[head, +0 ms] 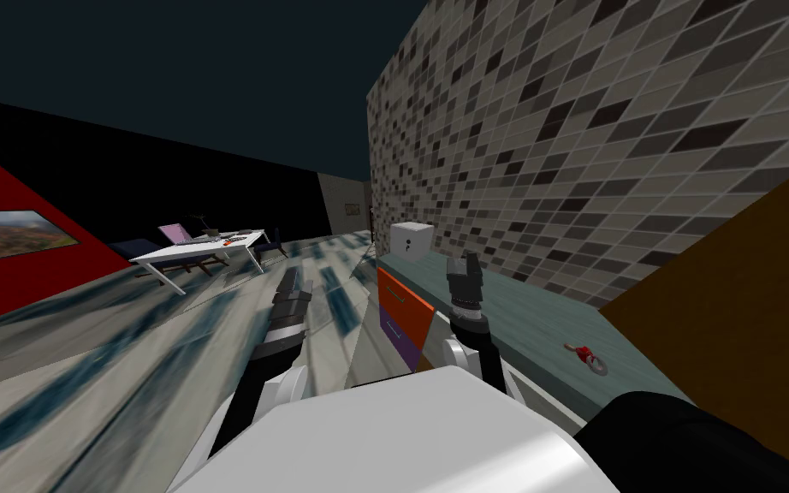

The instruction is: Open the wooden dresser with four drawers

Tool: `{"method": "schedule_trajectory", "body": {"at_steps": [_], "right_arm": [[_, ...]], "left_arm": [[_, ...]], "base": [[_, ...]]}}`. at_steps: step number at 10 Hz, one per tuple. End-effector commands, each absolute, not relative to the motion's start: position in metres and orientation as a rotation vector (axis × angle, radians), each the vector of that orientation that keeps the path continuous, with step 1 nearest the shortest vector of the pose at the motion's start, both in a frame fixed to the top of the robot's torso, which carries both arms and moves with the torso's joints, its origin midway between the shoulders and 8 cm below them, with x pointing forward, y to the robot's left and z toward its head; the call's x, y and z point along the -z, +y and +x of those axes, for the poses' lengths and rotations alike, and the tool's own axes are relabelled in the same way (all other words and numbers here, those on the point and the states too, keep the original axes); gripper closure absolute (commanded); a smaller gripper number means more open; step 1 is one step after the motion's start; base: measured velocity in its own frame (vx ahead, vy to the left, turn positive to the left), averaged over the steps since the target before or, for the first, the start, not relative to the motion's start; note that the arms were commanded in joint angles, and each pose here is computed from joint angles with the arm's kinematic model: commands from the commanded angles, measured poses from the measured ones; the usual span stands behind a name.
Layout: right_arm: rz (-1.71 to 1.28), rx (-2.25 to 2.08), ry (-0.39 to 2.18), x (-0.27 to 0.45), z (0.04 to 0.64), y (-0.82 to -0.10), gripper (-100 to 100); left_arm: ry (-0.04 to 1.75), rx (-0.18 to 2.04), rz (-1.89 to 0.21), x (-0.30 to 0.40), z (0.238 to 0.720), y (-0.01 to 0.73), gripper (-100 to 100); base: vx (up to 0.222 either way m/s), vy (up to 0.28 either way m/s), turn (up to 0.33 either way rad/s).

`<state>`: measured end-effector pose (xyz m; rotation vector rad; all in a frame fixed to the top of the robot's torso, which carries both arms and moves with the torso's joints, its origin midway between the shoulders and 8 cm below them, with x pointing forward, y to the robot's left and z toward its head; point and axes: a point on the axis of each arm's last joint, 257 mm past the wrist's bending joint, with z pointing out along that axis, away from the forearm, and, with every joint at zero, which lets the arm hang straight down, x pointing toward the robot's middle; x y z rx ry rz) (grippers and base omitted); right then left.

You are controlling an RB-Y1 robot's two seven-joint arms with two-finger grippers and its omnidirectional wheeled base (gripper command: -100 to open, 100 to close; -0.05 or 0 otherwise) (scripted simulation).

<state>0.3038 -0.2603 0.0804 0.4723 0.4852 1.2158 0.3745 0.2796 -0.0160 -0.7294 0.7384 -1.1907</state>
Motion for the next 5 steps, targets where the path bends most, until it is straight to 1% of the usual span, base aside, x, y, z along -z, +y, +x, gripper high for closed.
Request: {"method": "schedule_trajectory", "body": {"at_steps": [1, 5], "right_arm": [[0.472, -1.216, 0.485, -0.0804, 0.3038, -0.2603, 0], [0.472, -1.216, 0.485, -0.0805, 0.3038, -0.2603, 0]], "left_arm": [[0.738, 1.191, -0.729, 0.016, 0.3745, 0.2796, 0], [0.738, 1.191, -0.729, 0.0158, 0.3744, 0.2795, 0]], "base": [[0.0, 0.0, 0.0], [0.0, 0.0, 0.0]]}}
